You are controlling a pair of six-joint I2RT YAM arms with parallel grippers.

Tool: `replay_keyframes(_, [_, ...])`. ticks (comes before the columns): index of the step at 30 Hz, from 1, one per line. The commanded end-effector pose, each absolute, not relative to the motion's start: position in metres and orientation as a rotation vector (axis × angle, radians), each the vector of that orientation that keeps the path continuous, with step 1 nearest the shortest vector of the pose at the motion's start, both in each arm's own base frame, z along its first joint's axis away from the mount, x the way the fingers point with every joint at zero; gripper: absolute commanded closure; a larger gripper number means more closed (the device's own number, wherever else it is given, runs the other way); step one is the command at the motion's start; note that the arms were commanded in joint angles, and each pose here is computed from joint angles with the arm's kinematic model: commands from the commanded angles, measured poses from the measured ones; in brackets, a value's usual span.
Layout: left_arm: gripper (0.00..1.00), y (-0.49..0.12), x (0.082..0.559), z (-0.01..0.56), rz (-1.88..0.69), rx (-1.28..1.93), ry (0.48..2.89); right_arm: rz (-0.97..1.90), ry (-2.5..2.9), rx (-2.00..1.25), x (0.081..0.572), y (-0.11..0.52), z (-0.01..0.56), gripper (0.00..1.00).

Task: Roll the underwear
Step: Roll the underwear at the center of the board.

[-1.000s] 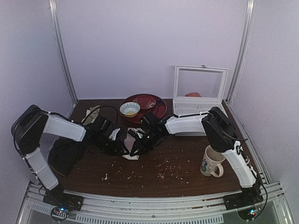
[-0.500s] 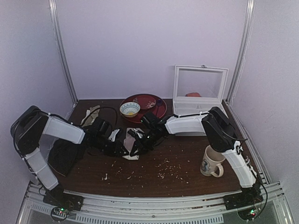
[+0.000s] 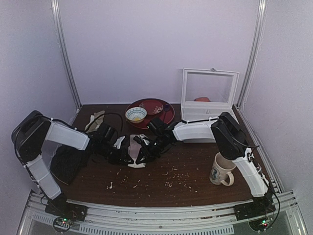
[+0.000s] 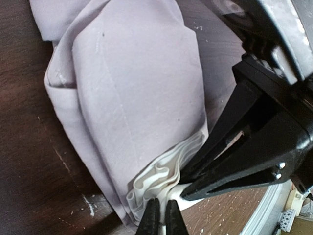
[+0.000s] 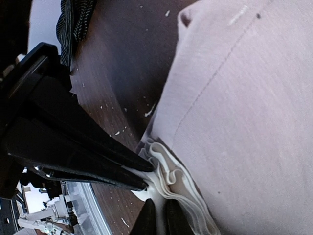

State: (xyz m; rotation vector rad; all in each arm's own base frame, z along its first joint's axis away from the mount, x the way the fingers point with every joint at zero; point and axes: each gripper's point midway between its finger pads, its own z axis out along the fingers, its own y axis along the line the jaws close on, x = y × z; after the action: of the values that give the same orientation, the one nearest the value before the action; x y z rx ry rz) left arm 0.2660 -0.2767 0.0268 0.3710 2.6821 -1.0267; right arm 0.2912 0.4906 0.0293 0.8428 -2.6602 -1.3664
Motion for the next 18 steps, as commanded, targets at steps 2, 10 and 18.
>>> replay_keyframes(2, [1.0, -0.271, 0.252, 0.007, -0.993, 0.275, 2.838, -1.286, -2.746, 0.883, 0.291, 0.481, 0.011, 0.89])
replay_keyframes(10, [1.0, -0.266, 0.244, -0.005, -1.005, 0.141, 2.94, -1.406, -2.806, 1.001, 0.296, 0.481, 0.043, 0.83])
replay_keyframes(18, [1.0, -0.253, 0.241, -0.014, -1.024, -0.014, 3.01, -1.453, -2.906, 1.088, 0.3, 0.471, 0.064, 0.8])
